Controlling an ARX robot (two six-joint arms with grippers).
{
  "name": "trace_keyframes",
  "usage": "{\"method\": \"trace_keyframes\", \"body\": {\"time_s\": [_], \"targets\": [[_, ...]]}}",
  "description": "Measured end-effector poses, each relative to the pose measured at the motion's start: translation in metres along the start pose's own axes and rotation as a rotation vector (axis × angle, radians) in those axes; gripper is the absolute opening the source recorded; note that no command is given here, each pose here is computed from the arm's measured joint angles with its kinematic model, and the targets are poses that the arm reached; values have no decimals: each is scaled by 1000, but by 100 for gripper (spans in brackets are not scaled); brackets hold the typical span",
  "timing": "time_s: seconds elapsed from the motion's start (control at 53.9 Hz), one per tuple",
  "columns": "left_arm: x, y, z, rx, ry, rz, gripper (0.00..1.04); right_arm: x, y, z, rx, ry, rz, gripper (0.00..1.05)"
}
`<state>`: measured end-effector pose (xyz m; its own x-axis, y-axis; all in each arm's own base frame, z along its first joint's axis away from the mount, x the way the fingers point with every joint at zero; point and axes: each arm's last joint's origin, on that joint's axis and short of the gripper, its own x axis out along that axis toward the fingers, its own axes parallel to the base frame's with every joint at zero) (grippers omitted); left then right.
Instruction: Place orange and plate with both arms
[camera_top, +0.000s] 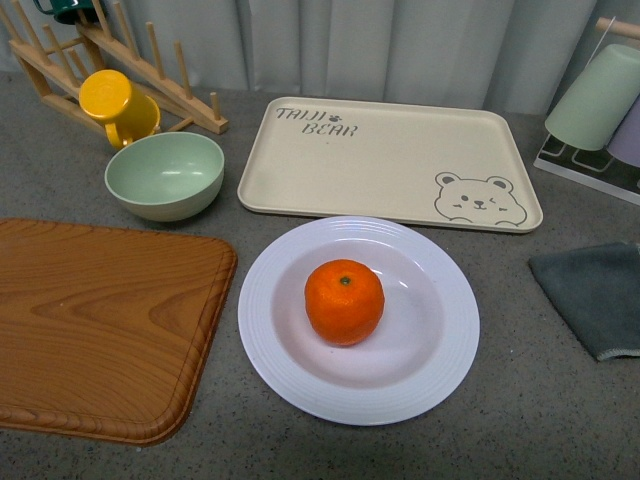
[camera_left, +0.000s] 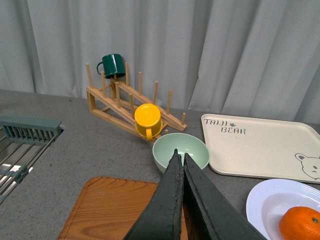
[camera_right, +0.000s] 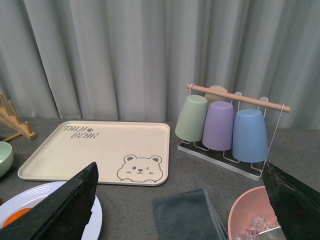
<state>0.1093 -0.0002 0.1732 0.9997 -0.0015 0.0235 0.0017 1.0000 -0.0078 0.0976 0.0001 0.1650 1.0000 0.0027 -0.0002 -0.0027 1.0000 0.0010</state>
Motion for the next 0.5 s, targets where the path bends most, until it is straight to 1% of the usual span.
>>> {"method": "trace_keyframes", "body": {"time_s": [0.111,0.148,0.223,0.371,0.427,0.464,0.501], "targets": [[-3,0,-1,0,3,0,4,0,0,0,0,0,0,96],[-8,0,-4,0,33,-2,4,0,0,0,0,0,0,96],[-12,0,-3,0,6,-1,4,0,0,0,0,0,0,96],[-13,0,-3,0,7,-1,4,0,0,0,0,0,0,96],[-13,0,-3,0,7,-1,12,0,0,-1,-10,34,-31,96],[-13,0,-3,0,7,-1,19,1,0,0,-38,120,-93,96],[-13,0,-3,0,7,0,25,4,0,-2,-51,175,-118,96]]}}
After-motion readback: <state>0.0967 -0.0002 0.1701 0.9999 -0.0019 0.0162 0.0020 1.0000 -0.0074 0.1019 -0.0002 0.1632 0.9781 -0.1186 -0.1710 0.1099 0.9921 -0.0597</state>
